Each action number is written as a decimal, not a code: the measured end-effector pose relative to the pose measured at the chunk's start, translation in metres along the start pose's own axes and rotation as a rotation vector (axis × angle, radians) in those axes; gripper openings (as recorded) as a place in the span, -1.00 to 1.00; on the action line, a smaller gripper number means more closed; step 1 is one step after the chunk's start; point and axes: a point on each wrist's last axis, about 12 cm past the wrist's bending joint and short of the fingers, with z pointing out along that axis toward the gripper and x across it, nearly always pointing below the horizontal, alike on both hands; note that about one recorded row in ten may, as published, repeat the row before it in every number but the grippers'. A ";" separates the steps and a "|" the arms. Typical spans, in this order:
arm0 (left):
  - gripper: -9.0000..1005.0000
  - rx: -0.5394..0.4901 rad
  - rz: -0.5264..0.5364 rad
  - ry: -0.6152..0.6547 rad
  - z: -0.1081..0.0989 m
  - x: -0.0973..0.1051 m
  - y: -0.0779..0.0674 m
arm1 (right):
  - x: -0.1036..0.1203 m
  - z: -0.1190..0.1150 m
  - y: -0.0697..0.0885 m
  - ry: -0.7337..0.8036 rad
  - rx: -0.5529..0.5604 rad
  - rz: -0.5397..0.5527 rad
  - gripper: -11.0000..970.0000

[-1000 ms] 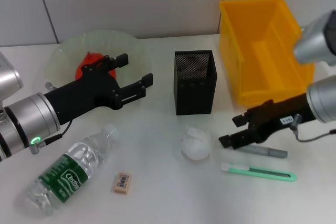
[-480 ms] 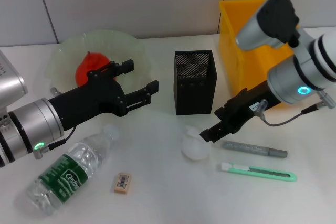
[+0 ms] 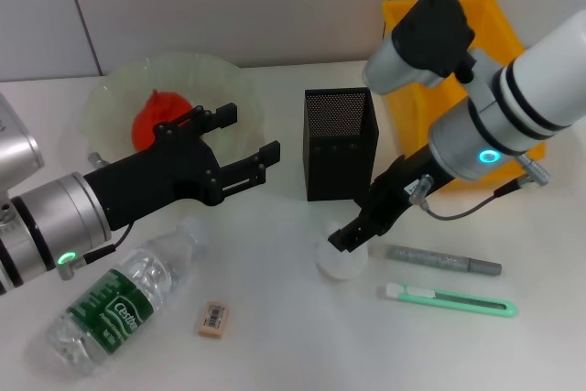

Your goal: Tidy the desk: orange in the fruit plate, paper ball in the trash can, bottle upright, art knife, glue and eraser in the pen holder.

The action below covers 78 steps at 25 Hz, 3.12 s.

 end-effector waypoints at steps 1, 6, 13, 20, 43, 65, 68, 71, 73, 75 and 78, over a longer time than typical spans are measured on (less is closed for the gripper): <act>0.60 0.002 0.004 -0.002 -0.002 0.000 -0.002 | -0.001 0.002 0.001 0.008 -0.004 -0.001 0.33; 0.60 0.002 0.004 -0.005 -0.004 0.001 -0.003 | -0.002 0.011 0.004 0.033 -0.007 -0.010 0.33; 0.60 0.009 0.004 -0.009 -0.007 0.001 -0.005 | -0.004 0.021 0.008 0.068 0.007 -0.032 0.32; 0.60 0.021 0.004 -0.009 -0.007 0.002 -0.007 | -0.004 0.025 0.007 0.071 0.016 -0.027 0.31; 0.60 0.010 0.002 -0.009 -0.008 0.002 -0.007 | -0.005 0.035 0.007 0.087 0.051 0.029 0.29; 0.60 -0.038 0.018 -0.006 -0.019 0.004 0.001 | 0.010 -0.010 0.020 -0.016 0.070 0.014 0.17; 0.60 -0.066 0.014 -0.009 -0.025 0.006 0.005 | 0.011 -0.031 0.020 -0.077 0.102 0.019 0.17; 0.60 -0.074 0.011 -0.007 -0.028 0.008 0.005 | 0.013 -0.058 0.024 -0.173 0.163 0.023 0.17; 0.60 -0.074 0.013 -0.008 -0.029 0.008 0.005 | 0.014 -0.066 0.025 -0.196 0.182 0.024 0.16; 0.60 -0.067 0.019 -0.014 -0.029 0.007 0.003 | 0.025 -0.089 0.026 -0.306 0.268 0.043 0.16; 0.60 -0.065 0.020 -0.016 -0.029 0.007 0.003 | 0.029 -0.093 0.026 -0.339 0.294 0.055 0.16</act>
